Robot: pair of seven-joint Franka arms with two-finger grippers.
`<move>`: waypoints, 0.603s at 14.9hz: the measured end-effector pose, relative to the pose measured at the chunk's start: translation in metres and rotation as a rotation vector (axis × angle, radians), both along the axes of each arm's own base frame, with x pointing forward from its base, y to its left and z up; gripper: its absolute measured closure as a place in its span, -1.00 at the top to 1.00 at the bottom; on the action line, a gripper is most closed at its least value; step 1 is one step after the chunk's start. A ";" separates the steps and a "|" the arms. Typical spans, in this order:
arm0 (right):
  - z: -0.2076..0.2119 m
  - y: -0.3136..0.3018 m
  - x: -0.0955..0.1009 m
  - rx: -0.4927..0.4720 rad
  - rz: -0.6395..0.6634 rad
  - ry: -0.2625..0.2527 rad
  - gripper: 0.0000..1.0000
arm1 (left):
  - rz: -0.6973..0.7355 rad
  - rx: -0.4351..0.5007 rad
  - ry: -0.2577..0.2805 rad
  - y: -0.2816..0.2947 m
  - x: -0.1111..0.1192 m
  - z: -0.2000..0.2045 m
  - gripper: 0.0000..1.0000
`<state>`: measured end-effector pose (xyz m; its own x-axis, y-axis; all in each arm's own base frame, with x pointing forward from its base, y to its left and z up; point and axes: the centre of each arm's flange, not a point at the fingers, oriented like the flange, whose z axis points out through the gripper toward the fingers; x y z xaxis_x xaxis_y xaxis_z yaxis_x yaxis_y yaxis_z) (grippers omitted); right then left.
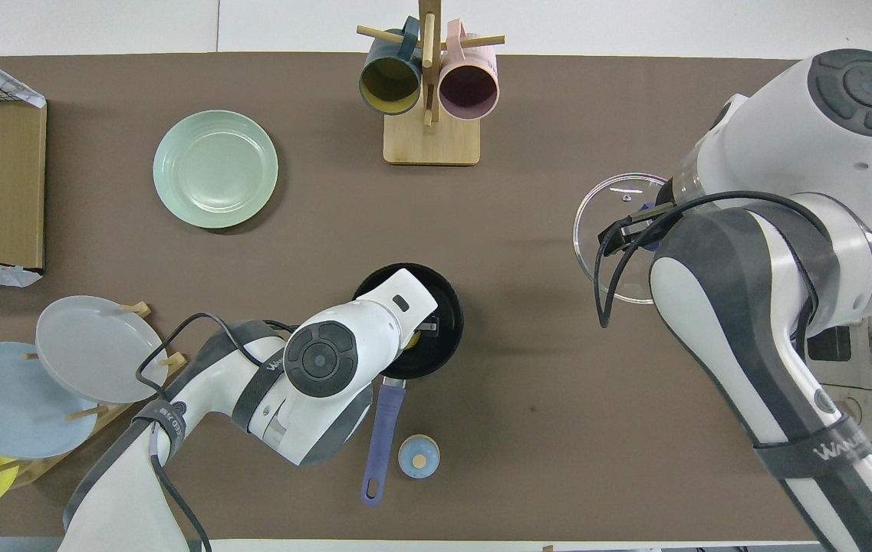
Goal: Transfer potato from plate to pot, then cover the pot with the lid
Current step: 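Carry the potato into the saucepan with the left gripper and release it, then withdraw the left gripper while the right gripper carries the lid over the saucepan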
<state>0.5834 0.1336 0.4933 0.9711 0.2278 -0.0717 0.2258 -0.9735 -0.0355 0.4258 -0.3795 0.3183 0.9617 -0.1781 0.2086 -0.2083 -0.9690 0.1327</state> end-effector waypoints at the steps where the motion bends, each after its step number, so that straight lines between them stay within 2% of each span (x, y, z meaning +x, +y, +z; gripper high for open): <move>1: 0.000 0.000 0.000 0.000 0.000 0.000 -0.14 | -0.005 -0.002 -0.003 -0.003 0.000 0.003 0.75; 2: 0.000 0.000 0.000 0.000 0.000 0.000 -0.14 | -0.007 0.005 0.004 -0.005 0.001 0.009 0.96; 3: 0.000 0.000 0.000 0.000 0.000 0.000 -0.14 | -0.005 0.025 0.019 -0.004 0.005 0.018 1.00; 6: 0.000 0.000 0.000 0.000 0.000 -0.001 -0.14 | 0.011 0.075 0.049 0.014 0.030 0.076 1.00; 9: 0.002 0.017 -0.002 0.004 -0.005 -0.020 -0.14 | 0.035 0.085 0.075 0.064 0.073 0.156 1.00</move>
<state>0.5817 0.1507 0.4949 0.9734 0.2230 -0.0519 0.2215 -0.9746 -0.0346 0.4992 -0.3152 0.4740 0.9801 -0.1576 0.1209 -0.1661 -0.9840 0.0637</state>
